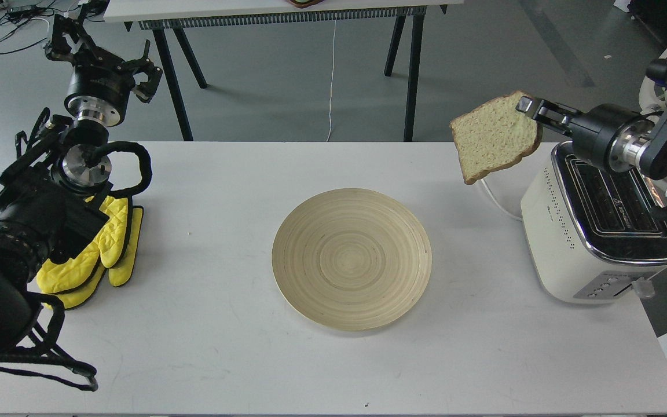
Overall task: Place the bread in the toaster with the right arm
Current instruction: 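Lift the bread slice and carry it above the toaster slot, then lower the bread slice into the toaster slot with the right gripper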
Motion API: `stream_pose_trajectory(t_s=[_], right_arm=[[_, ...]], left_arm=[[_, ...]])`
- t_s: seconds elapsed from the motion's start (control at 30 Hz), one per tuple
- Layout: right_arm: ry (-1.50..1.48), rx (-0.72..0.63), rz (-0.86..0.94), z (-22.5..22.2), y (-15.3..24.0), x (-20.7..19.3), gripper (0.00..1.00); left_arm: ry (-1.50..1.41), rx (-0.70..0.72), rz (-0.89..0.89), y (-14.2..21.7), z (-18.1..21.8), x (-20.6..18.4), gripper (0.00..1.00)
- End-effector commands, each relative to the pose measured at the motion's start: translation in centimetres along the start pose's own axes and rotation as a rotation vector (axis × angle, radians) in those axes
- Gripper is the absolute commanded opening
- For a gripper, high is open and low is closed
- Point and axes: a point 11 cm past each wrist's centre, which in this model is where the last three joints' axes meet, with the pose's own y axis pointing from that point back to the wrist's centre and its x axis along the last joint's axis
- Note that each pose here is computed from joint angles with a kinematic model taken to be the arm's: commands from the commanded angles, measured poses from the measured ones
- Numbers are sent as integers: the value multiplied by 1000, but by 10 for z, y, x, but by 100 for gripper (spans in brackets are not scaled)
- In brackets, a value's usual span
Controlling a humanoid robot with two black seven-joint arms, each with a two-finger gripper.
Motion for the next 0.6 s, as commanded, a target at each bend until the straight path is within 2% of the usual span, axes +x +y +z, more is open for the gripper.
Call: stream_pose_trajectory(t_s=[0.0,0.2,0.57], right_arm=[[113,-86,12,24,25,25,2],[120,-243,-46,58,58,34,2],[93,-323,-83,77,78,28,1]], left_arm=[[0,2,-1,0,-1,0,100],[2,5,-2,0,-3,-1,100],[3,6,-2,0,-3,-1,100]])
